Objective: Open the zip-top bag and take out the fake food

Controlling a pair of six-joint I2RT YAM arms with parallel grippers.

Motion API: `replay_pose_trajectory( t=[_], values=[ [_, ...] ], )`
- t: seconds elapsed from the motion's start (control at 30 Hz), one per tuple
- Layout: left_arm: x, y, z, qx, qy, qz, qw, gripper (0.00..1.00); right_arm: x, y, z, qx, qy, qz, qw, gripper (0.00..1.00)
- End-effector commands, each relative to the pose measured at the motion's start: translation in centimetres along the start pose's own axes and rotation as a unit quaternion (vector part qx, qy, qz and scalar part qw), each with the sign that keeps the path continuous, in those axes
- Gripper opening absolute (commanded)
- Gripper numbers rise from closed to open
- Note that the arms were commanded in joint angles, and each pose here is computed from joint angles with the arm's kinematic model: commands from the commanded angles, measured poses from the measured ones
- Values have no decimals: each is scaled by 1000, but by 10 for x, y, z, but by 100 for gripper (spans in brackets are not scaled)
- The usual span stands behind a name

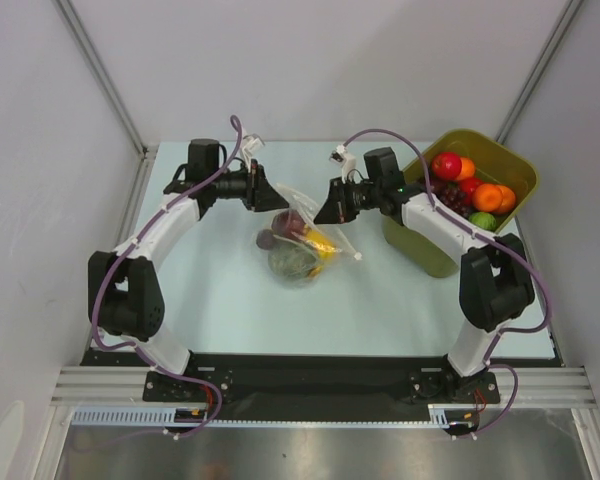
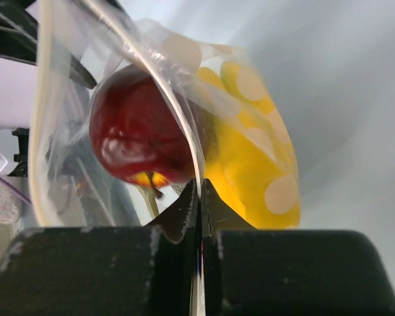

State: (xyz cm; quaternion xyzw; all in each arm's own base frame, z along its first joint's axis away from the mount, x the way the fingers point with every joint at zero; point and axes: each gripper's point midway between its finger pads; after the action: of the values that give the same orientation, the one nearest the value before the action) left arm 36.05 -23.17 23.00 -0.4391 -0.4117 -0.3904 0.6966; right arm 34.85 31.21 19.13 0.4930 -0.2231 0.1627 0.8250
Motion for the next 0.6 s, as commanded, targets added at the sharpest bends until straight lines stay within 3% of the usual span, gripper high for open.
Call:
replay_pose_trajectory(
  t=[0.0, 0.17, 0.27, 0.43, 0.57],
  values=[
    [37, 1, 11, 44, -17, -57, 997, 44, 28, 30, 21, -11, -45, 32, 998, 0],
    [61, 13, 20, 102, -25, -57, 993, 54, 53, 44, 51, -70, -99, 39, 992, 0],
    [72, 19, 25, 137, -33, -41, 989, 55, 61, 45, 60, -99, -123, 28, 987, 0],
    [75, 22, 32, 194, -27, 10, 981, 56, 52, 29, 55, -159, -124, 17, 979, 0],
    [59, 17, 30, 222, -2, 38, 974, 57, 41, 25, 40, -162, -111, 6, 980, 0]
  ],
)
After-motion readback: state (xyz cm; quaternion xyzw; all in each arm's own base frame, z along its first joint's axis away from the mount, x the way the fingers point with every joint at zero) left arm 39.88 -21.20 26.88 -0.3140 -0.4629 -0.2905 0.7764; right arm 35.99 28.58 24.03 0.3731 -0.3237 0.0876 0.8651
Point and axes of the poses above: each gripper's point midway between its finger pads, its own z axis back along the fingers, its own y axis along the line the jaws close on, x = y × z, and after that the axes turned 14 degrees about -z, right-handed
